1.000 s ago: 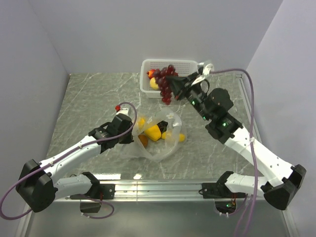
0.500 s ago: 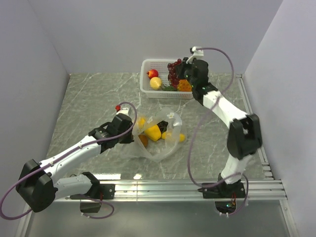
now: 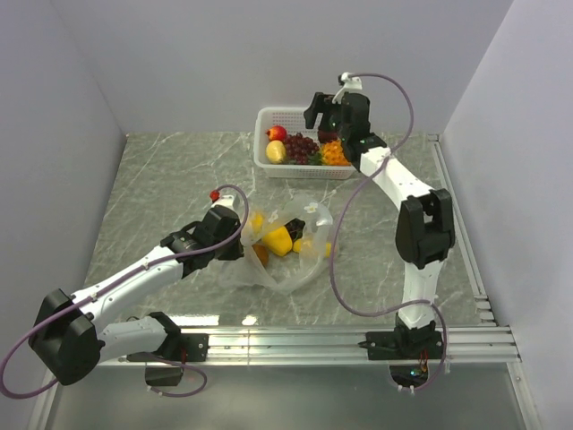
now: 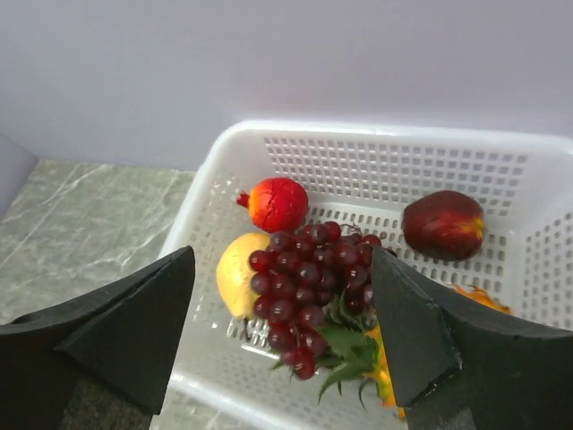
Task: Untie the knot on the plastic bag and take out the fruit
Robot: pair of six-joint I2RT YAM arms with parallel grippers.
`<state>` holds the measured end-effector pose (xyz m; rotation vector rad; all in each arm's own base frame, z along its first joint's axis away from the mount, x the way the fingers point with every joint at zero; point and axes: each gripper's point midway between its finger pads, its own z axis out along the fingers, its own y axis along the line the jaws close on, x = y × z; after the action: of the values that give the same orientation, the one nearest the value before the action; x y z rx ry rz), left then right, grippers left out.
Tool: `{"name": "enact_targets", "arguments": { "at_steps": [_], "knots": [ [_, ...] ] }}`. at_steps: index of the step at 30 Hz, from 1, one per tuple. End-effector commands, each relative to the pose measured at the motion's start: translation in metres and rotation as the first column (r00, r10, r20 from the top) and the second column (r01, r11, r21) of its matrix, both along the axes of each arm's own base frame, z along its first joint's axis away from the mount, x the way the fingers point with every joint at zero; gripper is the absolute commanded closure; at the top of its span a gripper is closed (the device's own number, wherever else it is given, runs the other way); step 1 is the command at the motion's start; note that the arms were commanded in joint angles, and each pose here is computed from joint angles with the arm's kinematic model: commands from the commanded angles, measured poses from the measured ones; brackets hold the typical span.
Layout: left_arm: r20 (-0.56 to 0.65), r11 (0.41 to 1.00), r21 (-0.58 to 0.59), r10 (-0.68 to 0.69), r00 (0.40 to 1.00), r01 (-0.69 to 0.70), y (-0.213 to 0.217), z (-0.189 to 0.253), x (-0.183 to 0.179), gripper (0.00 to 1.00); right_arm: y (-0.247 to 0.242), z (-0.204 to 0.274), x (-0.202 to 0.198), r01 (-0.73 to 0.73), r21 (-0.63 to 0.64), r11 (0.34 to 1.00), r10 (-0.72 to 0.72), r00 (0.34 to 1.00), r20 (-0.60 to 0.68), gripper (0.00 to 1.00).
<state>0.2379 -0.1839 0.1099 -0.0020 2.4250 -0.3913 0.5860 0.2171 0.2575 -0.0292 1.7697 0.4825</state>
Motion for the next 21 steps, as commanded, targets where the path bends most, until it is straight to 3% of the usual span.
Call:
{"name": "enact_targets", "arguments": {
  "at_steps": [1, 6, 10, 13, 15, 21],
  "knots": [
    [0.035, 0.999, -0.039, -0.012, 0.999, 0.013, -0.007, 0.01, 0.004, 0.99, -0.008, 0.085, -0.038, -0.021, -0.023, 1.0, 0.024, 0.992, 0.126, 0.14],
    [0.04, 0.999, -0.044, -0.009, 0.999, 0.011, -0.006, 0.011, 0.004, 0.99, 0.013, 0.121, -0.124, -0.141, -0.147, 0.979, 0.16, 0.979, 0.128, 0.23],
    [0.044, 0.999, -0.039, -0.004, 0.999, 0.006, -0.005, 0.012, 0.005, 0.99, 0.052, 0.105, -0.205, -0.264, -0.262, 0.928, 0.289, 0.955, 0.065, 0.31],
    [0.051, 0.999, -0.036, 0.002, 0.999, 0.0, -0.004, 0.014, 0.006, 0.99, 0.068, 0.094, -0.249, -0.34, -0.248, 0.907, 0.362, 0.931, 0.047, 0.35],
    [0.052, 0.999, -0.033, 0.007, 0.999, -0.005, -0.003, 0.014, 0.006, 0.99, 0.09, 0.094, -0.288, -0.433, -0.247, 0.867, 0.459, 0.887, 0.055, 0.36],
    [0.06, 0.999, -0.035, 0.021, 0.998, -0.019, 0.0, 0.017, 0.007, 0.98, 0.127, 0.033, -0.361, -0.656, -0.225, 0.72, 0.655, 0.75, -0.092, 0.38]
  ]
}}
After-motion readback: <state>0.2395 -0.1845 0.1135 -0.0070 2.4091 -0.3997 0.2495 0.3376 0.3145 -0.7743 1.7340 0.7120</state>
